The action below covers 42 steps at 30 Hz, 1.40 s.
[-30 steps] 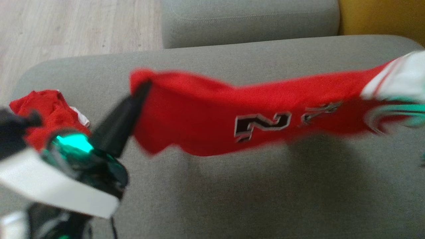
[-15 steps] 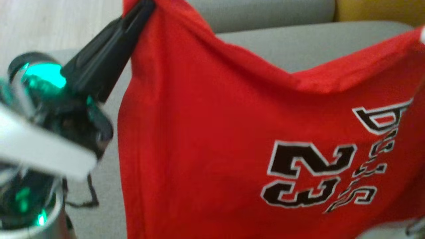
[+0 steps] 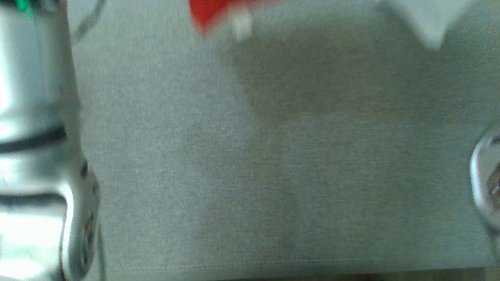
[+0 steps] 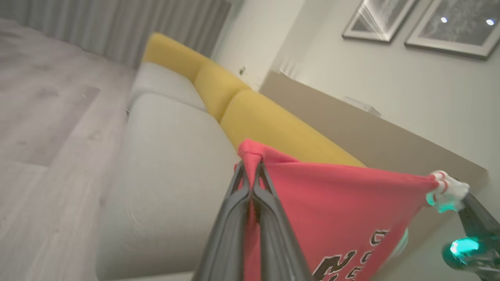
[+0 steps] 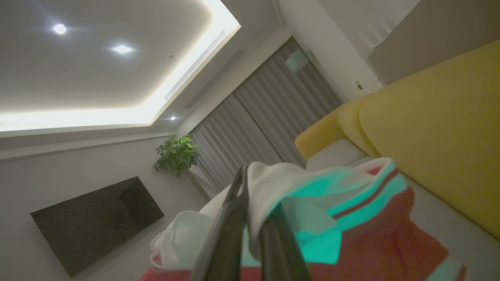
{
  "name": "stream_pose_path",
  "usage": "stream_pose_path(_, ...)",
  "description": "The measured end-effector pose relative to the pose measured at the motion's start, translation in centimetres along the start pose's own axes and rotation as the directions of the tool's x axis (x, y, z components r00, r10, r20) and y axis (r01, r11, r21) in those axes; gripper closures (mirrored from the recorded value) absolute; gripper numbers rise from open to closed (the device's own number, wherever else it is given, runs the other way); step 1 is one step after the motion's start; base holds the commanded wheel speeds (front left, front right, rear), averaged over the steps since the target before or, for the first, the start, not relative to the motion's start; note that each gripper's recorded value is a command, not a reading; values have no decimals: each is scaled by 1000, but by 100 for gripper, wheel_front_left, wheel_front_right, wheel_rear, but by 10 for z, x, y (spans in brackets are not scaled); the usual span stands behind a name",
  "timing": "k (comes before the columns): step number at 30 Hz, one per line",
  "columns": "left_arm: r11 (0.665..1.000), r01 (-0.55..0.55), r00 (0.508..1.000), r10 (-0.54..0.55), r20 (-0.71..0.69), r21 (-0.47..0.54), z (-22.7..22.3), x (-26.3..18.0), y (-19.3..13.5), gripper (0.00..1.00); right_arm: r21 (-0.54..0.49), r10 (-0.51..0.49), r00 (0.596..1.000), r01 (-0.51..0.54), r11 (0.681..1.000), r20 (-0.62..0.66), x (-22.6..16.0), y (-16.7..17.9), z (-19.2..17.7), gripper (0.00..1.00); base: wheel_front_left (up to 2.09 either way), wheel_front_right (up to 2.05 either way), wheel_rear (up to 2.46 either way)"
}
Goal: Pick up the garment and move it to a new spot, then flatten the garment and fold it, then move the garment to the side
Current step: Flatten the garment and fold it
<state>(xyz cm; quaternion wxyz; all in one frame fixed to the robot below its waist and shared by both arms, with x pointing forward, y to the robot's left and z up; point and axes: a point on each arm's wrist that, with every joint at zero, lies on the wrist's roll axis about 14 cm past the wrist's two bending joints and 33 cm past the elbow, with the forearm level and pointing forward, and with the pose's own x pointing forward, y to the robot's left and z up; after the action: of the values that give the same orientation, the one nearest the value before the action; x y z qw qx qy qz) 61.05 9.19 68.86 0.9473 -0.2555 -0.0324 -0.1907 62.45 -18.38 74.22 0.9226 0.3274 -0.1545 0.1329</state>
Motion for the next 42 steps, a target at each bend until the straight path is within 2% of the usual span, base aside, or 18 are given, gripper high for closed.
stream_pose_path(3, 999, -40, 983, 40, 182, -3, 25, 33, 22, 100, 14, -30, 999, 30, 999, 40, 41, -14, -17, 100, 0, 0, 0)
stream_pose_path(6, 999, -23, 953, 8, 304, 48, 40, 61, 28, 100, 30, -37, 996, 35, 999, 79, 71, -24, -37, 100, 0, 0, 0)
stream_pose_path(8, 995, -31, 951, 1, 309, 90, 23, 74, 40, 100, 50, -38, 996, 34, 998, 79, 82, -34, -60, 100, 0, 0, 0)
stream_pose_path(11, 990, -78, 976, 52, 211, 115, -43, 78, 78, 100, 71, -63, 998, 63, 996, -6, 75, -59, -119, 100, 0, 0, 0)
stream_pose_path(15, 983, -140, 990, 139, 19, 115, -137, 43, 115, 100, 57, -133, 969, 148, 987, -206, 12, -94, -206, 100, 0, 0, 0)
stream_pose_path(18, 983, -148, 986, 156, -61, 111, -172, 13, 118, 100, 55, -196, 937, 221, 974, -287, -48, -113, -228, 100, 0, 0, 0)
stream_pose_path(23, 985, -150, 985, 156, -77, 83, -188, -41, 112, 100, 21, -260, 883, 291, 957, -391, -142, -120, -231, 100, 0, 0, 0)
stream_pose_path(27, 976, -211, 970, 217, -114, 56, -206, -101, 110, 100, 10, -316, 822, 363, 932, -475, -213, -118, -227, 100, 0, 0, 0)
stream_pose_path(31, 964, -265, 954, 266, -141, 24, -215, -160, 92, 100, -43, -359, 775, 396, 917, -521, -263, -110, -213, 100, 0, 0, 0)
stream_pose_path(34, 957, -287, 944, 289, -160, 36, -216, -197, 76, 100, -100, -388, 746, 401, 911, -542, -294, -103, -200, 100, 0, 0, 0)
stream_pose_path(37, 949, -314, 934, 315, -166, 35, -211, -229, 63, 100, -147, -416, 716, 408, 901, -560, -327, -95, -189, 100, 0, 0, 0)
stream_pose_path(38, 949, -314, 934, 315, -166, 35, -211, -229, 63, 100, -147, -416, 716, 408, 901, -560, -327, -95, -189, 100, 0, 0, 0)
stream_pose_path(42, 934, -355, 916, 354, -187, 26, -211, -270, 46, 100, -171, -457, 661, 452, 875, -595, -379, -88, -182, 100, 0, 0, 0)
